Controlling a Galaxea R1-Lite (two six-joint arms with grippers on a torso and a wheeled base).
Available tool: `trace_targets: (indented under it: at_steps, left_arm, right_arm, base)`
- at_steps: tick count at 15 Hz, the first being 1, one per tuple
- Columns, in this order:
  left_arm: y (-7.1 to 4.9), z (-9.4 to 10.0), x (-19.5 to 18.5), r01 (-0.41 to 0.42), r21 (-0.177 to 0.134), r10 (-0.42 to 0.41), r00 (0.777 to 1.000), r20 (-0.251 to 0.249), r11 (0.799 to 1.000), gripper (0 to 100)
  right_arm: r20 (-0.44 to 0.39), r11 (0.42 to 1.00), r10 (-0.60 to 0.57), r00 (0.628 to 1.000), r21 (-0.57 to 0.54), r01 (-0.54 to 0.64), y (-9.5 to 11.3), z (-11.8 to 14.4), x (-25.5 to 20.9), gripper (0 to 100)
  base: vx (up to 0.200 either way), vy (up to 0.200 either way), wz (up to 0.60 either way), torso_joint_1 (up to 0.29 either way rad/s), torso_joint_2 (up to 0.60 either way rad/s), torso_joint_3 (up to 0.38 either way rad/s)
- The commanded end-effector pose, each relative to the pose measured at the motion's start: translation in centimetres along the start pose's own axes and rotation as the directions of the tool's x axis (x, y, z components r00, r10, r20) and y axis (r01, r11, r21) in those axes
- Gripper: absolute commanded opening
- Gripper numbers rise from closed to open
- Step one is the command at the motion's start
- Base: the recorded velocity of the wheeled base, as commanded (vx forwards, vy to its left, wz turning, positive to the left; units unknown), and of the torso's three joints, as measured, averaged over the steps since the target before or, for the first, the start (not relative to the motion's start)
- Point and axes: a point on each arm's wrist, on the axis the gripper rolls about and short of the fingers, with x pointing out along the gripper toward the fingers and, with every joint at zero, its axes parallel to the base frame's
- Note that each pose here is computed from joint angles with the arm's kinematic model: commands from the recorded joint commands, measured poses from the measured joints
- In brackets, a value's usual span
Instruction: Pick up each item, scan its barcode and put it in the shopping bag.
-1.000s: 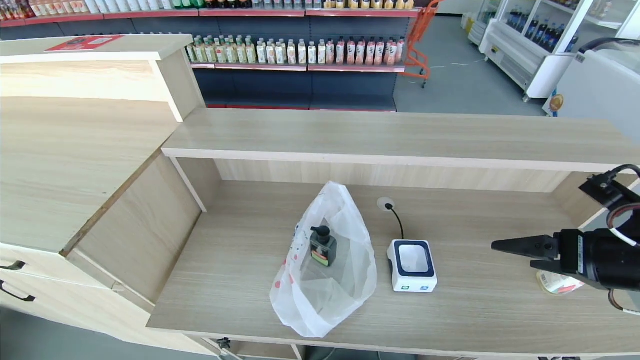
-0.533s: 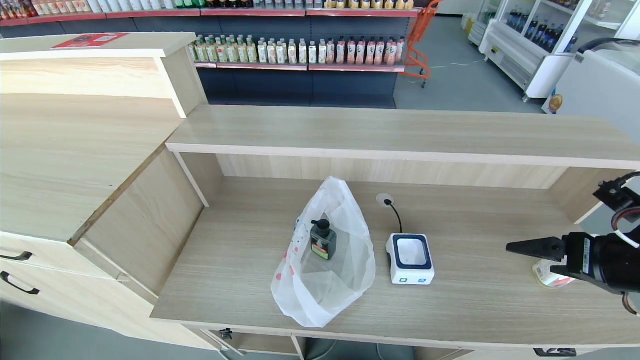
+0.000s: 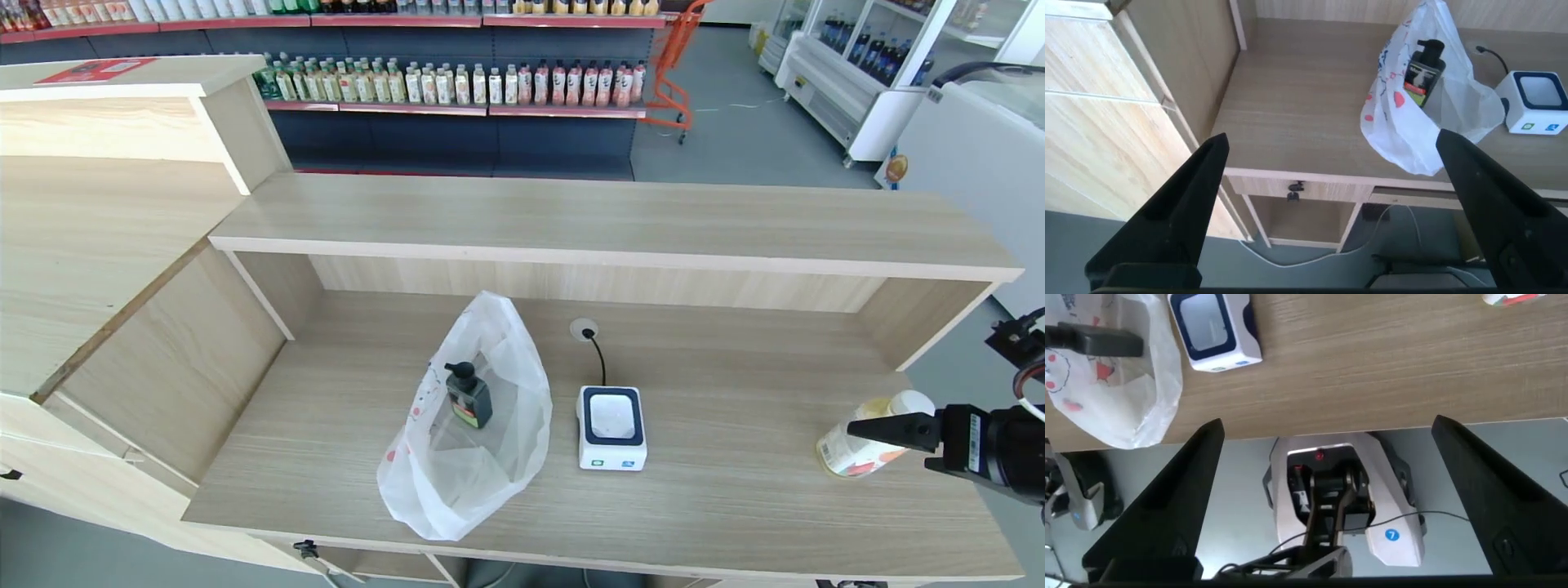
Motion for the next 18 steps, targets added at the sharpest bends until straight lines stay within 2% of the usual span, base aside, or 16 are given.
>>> trace_targets:
  at_steps: [1,7,9,12,15,18]
  left_arm:
    - [0.0,0.0,0.0,0.000,0.000,0.000,1.000,0.000,1.000,100]
    - [0.0,0.0,0.0,0.000,0.000,0.000,1.000,0.000,1.000,100]
    - [0.0,0.0,0.0,0.000,0.000,0.000,1.000,0.000,1.000,100]
    - [0.0,0.0,0.0,0.000,-0.003,0.000,1.000,0.001,1.000,100]
    - [0.0,0.0,0.0,0.001,-0.003,-0.001,1.000,0.001,1.000,100]
    - [0.0,0.0,0.0,0.001,-0.003,-0.001,1.000,0.001,1.000,100]
  right_arm:
    - [-0.003,1.000,-0.003,1.000,0.001,0.003,-0.1,0.0,0.0,100]
    - [-0.065,0.987,-0.154,0.986,-0.062,0.150,-1.6,-1.4,0.7,100]
    - [-0.079,0.985,-0.158,0.984,-0.081,0.151,-1.7,-1.9,0.8,100]
    - [-0.127,0.975,-0.165,0.978,-0.168,0.143,-2.1,-2.7,1.4,100]
    - [-0.168,0.952,-0.168,0.971,-0.283,0.116,-2.5,-2.6,3.0,100]
    - [-0.193,0.914,-0.123,0.974,-0.404,0.036,-2.3,-3.2,5.1,100]
  base:
    - [0.000,-0.200,0.00,0.007,0.00,0.007]
    - [0.000,-0.200,0.00,0.003,0.00,0.002]
    - [0.000,-0.200,0.00,0.002,0.00,0.005]
    - [0.000,-0.200,0.00,0.005,0.00,0.001]
    - [0.000,0.000,0.00,0.000,0.00,0.000]
    - [0.000,0.000,0.00,0.000,0.00,0.000]
